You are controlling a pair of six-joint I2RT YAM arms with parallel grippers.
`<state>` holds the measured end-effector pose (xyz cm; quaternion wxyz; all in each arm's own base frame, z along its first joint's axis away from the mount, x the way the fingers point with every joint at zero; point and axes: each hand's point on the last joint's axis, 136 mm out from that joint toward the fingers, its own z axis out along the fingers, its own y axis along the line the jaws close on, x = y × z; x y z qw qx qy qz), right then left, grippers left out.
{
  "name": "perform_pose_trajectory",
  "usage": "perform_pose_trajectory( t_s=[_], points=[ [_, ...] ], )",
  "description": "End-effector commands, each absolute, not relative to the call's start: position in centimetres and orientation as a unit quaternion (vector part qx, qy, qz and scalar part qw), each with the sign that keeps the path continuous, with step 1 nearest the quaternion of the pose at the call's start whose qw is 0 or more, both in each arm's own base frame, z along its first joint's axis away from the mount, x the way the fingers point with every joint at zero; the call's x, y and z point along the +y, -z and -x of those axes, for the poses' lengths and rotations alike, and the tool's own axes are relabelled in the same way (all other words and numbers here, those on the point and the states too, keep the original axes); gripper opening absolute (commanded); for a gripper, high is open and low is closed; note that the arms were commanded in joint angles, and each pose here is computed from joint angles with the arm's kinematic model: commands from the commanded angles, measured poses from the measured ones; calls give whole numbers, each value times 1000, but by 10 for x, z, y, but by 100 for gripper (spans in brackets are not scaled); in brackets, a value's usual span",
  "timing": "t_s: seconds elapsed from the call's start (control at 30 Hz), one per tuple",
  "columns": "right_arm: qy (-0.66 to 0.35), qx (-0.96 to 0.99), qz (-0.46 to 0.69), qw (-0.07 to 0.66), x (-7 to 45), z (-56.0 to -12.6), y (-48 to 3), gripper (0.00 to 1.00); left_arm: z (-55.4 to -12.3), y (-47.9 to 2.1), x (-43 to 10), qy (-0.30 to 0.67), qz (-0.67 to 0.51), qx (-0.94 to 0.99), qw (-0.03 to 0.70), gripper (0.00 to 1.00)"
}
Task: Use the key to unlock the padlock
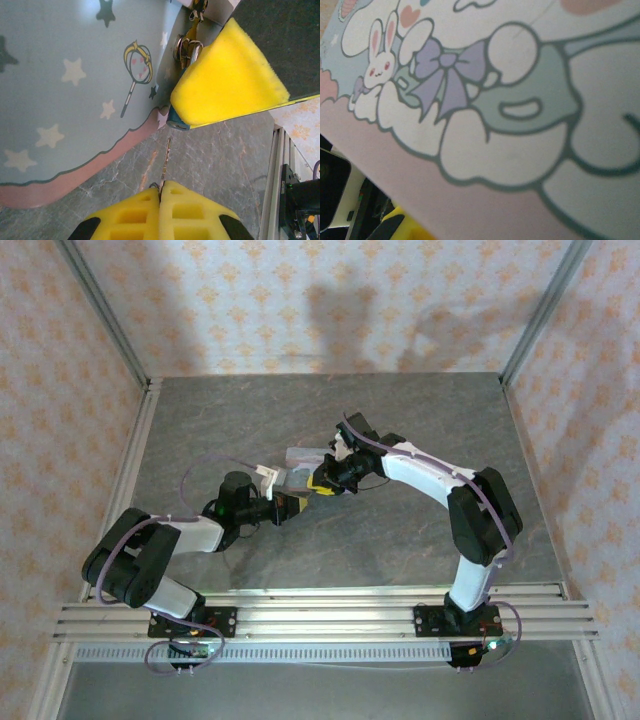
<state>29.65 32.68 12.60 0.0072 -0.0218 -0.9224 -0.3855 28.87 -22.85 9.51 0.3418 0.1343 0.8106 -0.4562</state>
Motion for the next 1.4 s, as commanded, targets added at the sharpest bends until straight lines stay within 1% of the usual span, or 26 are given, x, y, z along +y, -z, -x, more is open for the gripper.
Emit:
perform_pose_trajectory(
  t_s=[0.0,0.73,1.37],
  points=[
    [408,-913,7,-13,328,-298,-145,0,-294,-114,-234,469,-144,791,366,0],
    [413,-910,10,-11,329,-297,-145,0,-299,-122,-235,472,-140,786,374,0],
    [413,-910,18,-13,328,-298,-145,0,-292,-108,-231,467,-133,794,366,0]
  ],
)
